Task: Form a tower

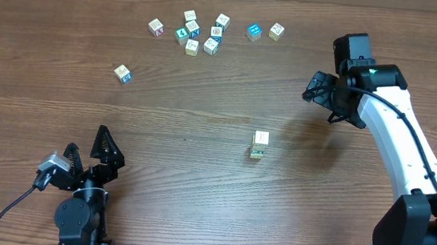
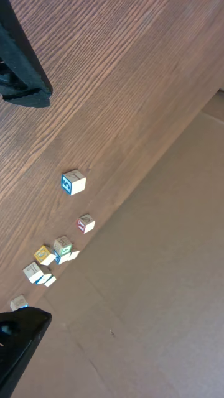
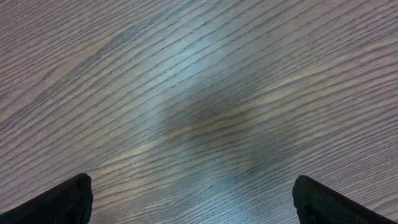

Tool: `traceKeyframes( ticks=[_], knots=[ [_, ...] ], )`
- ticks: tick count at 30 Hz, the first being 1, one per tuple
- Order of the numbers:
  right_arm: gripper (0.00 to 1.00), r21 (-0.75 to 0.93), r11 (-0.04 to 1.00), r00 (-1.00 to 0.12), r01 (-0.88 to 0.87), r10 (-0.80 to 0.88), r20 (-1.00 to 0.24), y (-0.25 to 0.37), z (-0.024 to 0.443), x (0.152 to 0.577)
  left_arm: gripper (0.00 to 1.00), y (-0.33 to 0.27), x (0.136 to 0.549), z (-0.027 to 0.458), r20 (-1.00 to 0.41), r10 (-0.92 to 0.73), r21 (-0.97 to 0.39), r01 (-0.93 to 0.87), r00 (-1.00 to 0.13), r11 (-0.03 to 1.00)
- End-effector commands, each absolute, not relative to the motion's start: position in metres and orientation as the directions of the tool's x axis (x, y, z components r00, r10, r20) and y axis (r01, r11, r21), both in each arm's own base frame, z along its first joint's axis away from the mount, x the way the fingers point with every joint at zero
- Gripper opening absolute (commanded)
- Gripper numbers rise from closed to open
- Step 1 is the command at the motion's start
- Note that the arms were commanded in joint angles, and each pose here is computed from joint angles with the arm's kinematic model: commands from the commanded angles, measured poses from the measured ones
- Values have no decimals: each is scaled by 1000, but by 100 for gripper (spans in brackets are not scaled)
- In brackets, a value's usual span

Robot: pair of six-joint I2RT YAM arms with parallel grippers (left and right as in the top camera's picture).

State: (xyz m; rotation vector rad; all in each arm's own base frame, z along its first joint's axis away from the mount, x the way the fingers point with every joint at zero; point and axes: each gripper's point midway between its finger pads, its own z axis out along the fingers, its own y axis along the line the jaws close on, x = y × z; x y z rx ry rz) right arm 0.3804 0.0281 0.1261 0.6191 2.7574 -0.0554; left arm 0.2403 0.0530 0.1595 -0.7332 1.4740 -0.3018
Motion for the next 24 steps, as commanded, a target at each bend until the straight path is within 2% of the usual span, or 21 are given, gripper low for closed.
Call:
traceKeyframes(
  ticks=[1, 8, 19, 24],
  knots=[
    [100, 26, 905, -850, 425, 409, -332, 26, 132, 380, 100, 53, 240, 160, -800, -589, -597, -244, 110, 764],
    [100, 83, 905, -813, 417, 412, -411, 26, 169, 376, 100, 53, 240, 160, -800, -589, -597, -244, 110, 764],
    [100, 220, 899, -682, 378, 431, -590, 22, 259, 350, 99, 53, 240, 160, -800, -589, -596, -245, 110, 764],
    [100, 242, 898, -656, 368, 435, -617, 21, 274, 343, 100, 53, 240, 160, -800, -589, -596, -245, 109, 764]
  ],
)
